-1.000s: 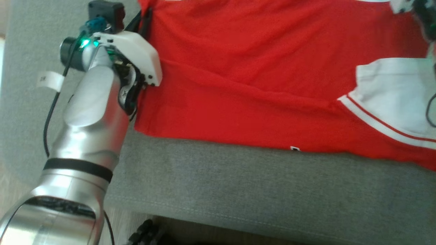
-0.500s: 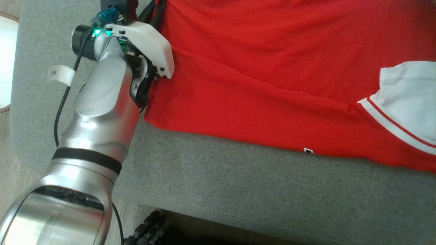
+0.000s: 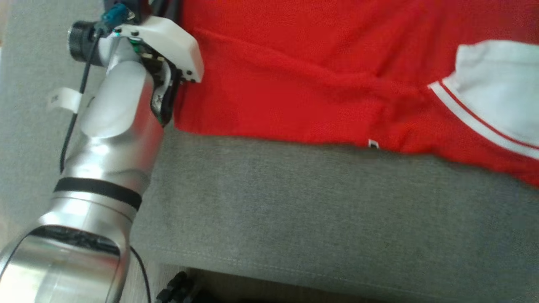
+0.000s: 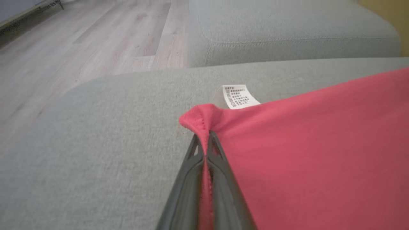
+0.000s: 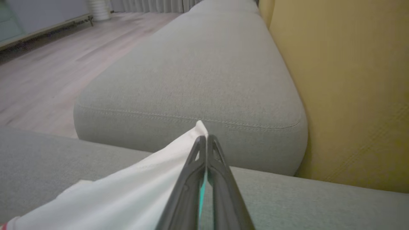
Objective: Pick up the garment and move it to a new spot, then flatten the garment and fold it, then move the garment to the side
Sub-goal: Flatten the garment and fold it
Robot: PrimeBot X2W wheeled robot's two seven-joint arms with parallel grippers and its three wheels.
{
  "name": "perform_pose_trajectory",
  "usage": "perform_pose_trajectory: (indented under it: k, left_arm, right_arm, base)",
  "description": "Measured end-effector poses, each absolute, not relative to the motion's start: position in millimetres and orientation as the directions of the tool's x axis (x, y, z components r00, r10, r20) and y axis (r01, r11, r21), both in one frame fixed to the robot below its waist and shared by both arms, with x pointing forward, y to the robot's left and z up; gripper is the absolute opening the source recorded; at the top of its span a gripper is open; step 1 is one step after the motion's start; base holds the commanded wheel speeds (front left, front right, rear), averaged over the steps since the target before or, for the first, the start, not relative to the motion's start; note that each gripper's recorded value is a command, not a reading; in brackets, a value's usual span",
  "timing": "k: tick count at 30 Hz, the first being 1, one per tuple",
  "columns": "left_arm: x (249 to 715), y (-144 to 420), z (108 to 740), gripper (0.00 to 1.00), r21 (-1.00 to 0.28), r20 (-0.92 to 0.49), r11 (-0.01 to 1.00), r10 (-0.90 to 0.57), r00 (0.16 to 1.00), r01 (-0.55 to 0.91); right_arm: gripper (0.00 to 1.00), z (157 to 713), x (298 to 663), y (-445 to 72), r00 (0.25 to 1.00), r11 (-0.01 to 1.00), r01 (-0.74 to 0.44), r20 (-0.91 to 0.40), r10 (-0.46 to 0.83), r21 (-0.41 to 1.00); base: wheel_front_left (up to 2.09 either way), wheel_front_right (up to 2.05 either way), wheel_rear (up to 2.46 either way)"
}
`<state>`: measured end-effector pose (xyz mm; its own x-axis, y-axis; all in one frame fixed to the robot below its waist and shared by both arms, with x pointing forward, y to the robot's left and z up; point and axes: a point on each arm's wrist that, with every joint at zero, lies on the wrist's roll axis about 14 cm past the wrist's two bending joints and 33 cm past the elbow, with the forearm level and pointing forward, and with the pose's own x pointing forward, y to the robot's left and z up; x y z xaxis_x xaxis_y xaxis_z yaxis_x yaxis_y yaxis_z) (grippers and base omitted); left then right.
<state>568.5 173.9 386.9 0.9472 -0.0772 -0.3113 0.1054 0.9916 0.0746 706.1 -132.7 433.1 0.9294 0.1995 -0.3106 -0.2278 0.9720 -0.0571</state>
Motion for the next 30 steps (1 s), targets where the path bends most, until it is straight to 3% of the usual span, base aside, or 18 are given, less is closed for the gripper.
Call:
perform_pose_trajectory:
  k: [9, 19, 25, 26, 27, 28, 29, 30]
  left_arm:
    - [576, 156, 411, 0.00, 0.085, -0.220, 0.988, -0.106, 0.970, 0.127]
    - [525, 159, 399, 0.00, 0.058, -0.252, 0.994, -0.080, 0.964, 0.097]
    - [492, 160, 394, 0.00, 0.036, -0.279, 0.997, -0.060, 0.958, 0.073]
    - [487, 161, 393, 0.04, 0.029, -0.284, 0.997, -0.055, 0.957, 0.065]
    - [482, 162, 394, 0.31, 0.022, -0.283, 0.998, -0.045, 0.958, 0.053]
    - [478, 162, 395, 0.81, 0.014, -0.281, 0.999, -0.039, 0.959, 0.045]
    - [475, 162, 396, 1.00, 0.008, -0.277, 0.999, -0.031, 0.960, 0.034]
    - [471, 161, 398, 1.00, 0.000, -0.272, 1.000, -0.022, 0.962, 0.022]
  right_arm:
    - [0.00, 462, 678, -144, 0.971, 0.983, -0.164, -0.164, 0.176, 0.086]
    - [0.00, 450, 580, -155, 0.963, 0.942, -0.169, -0.156, 0.221, 0.290]
    - [0.00, 430, 514, -161, 0.937, 0.914, -0.146, -0.242, 0.251, 0.379]
    - [0.00, 425, 504, -160, 0.930, 0.911, -0.144, -0.262, 0.258, 0.386]
    - [0.00, 422, 496, -159, 0.924, 0.910, -0.140, -0.277, 0.262, 0.391]
    - [0.00, 419, 490, -160, 0.922, 0.908, -0.133, -0.287, 0.260, 0.397]
    - [0.67, 417, 486, -162, 0.920, 0.909, -0.124, -0.298, 0.256, 0.398]
    - [1.00, 415, 482, -163, 0.918, 0.910, -0.116, -0.307, 0.252, 0.399]
  base:
    - [0.00, 0.00, 0.00]
    - [0.00, 0.00, 0.00]
    - [0.00, 0.00, 0.00]
    - [0.00, 0.00, 0.00]
    - [0.00, 0.00, 0.00]
    - [0.00, 0.00, 0.00]
    - [0.00, 0.00, 0.00]
    - [0.00, 0.00, 0.00]
